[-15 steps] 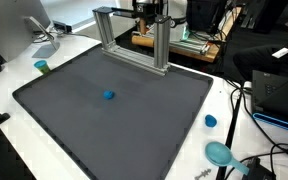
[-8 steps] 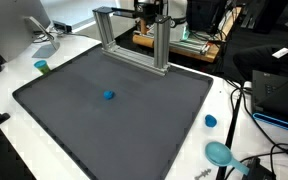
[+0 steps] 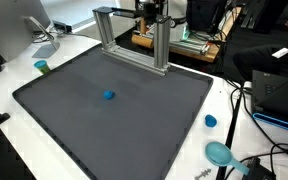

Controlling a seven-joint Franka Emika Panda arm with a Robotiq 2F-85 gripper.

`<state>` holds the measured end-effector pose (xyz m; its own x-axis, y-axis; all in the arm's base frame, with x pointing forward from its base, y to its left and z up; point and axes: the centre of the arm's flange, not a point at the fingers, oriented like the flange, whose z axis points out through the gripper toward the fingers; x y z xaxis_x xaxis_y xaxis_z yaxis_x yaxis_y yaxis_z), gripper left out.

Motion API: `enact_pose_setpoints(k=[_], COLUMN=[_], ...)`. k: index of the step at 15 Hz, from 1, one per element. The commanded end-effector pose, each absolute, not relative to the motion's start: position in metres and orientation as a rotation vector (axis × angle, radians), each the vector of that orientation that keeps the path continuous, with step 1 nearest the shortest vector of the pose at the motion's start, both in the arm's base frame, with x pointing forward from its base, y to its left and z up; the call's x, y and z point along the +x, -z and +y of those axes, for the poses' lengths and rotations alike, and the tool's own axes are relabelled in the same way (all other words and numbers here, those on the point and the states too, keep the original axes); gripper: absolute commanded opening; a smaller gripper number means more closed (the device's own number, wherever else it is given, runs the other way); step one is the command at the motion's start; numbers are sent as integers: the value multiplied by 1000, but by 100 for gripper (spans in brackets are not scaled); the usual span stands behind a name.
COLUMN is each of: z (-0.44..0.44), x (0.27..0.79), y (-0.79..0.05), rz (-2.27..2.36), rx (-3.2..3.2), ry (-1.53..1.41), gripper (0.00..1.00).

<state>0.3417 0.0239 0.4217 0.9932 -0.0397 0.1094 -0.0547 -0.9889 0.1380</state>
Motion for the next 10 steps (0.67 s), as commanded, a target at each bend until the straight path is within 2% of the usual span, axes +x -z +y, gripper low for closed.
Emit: enact_pose_setpoints(k=[1, 10], z=[23, 26], x=[340, 356], y=[-424, -429], rz=[-171, -250], rx=[2989, 3019], ry=[-109, -146], gripper=[100, 100])
